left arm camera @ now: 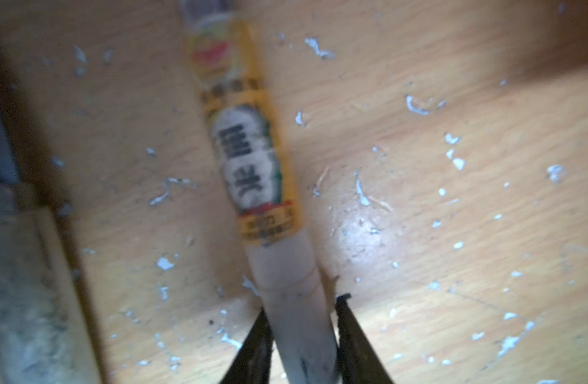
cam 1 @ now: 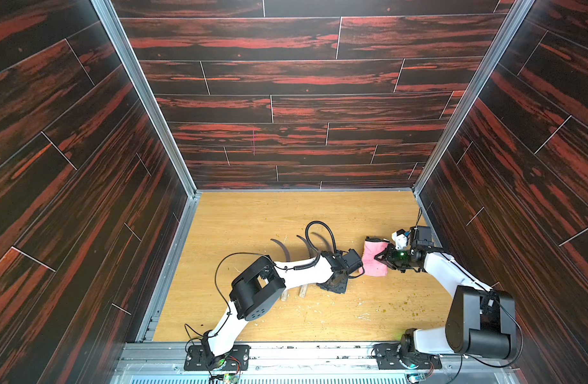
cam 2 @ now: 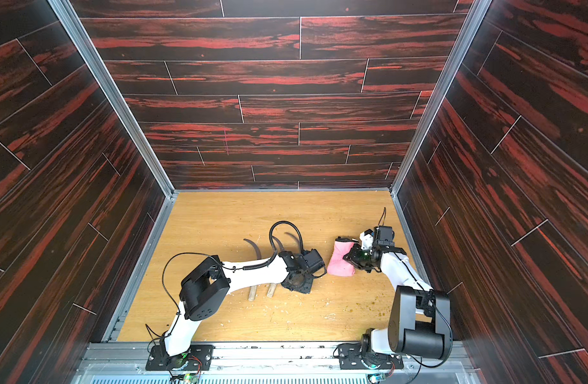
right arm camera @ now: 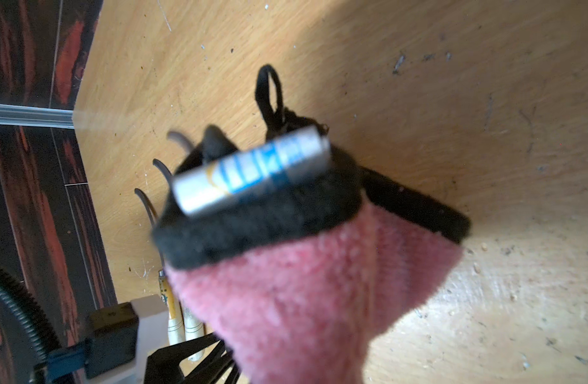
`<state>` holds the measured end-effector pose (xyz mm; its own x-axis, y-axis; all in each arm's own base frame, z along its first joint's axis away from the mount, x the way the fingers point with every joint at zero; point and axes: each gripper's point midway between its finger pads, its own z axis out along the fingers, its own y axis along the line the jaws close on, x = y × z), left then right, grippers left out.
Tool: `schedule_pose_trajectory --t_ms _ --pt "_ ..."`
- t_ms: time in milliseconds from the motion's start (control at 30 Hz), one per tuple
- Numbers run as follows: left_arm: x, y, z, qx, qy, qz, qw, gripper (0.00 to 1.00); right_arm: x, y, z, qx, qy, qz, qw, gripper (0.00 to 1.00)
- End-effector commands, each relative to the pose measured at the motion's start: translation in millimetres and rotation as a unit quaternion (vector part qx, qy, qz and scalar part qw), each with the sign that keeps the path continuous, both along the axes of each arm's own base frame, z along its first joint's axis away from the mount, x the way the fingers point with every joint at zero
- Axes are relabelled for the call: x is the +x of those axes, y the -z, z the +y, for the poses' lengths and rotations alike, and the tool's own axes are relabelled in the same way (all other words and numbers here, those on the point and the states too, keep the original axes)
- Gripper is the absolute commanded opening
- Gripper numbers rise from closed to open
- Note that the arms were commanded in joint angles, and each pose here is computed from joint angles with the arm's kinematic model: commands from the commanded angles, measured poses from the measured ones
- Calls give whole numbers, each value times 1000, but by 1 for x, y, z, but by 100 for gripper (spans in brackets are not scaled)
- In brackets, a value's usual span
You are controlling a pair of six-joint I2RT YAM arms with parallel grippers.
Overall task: Wipe small sickles with rags
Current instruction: Pick up the small sickle from the center of the board.
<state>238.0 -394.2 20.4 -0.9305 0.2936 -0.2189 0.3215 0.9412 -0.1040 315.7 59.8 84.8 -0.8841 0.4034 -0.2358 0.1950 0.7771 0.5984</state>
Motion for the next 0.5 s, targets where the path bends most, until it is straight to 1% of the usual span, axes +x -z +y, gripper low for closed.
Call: schedule_pose_trajectory --t_ms 0,200,300,400,467 --pt "-4 -2 15 32 39 1 999 29 -6 -8 6 10 -11 -10 1000 9" --pt "-16 1 45 61 106 -8 993 24 -7 -14 6 11 -12 -15 1000 9" --pt "-23 4 60 65 126 -18 990 24 -7 -20 9 11 -16 -18 1000 9" --pt "-22 2 68 72 133 -33 988 29 -6 -25 11 6 -22 -21 1000 9" --pt "-21 -1 67 65 137 -41 988 32 -5 -27 12 2 -23 -21 1000 9"
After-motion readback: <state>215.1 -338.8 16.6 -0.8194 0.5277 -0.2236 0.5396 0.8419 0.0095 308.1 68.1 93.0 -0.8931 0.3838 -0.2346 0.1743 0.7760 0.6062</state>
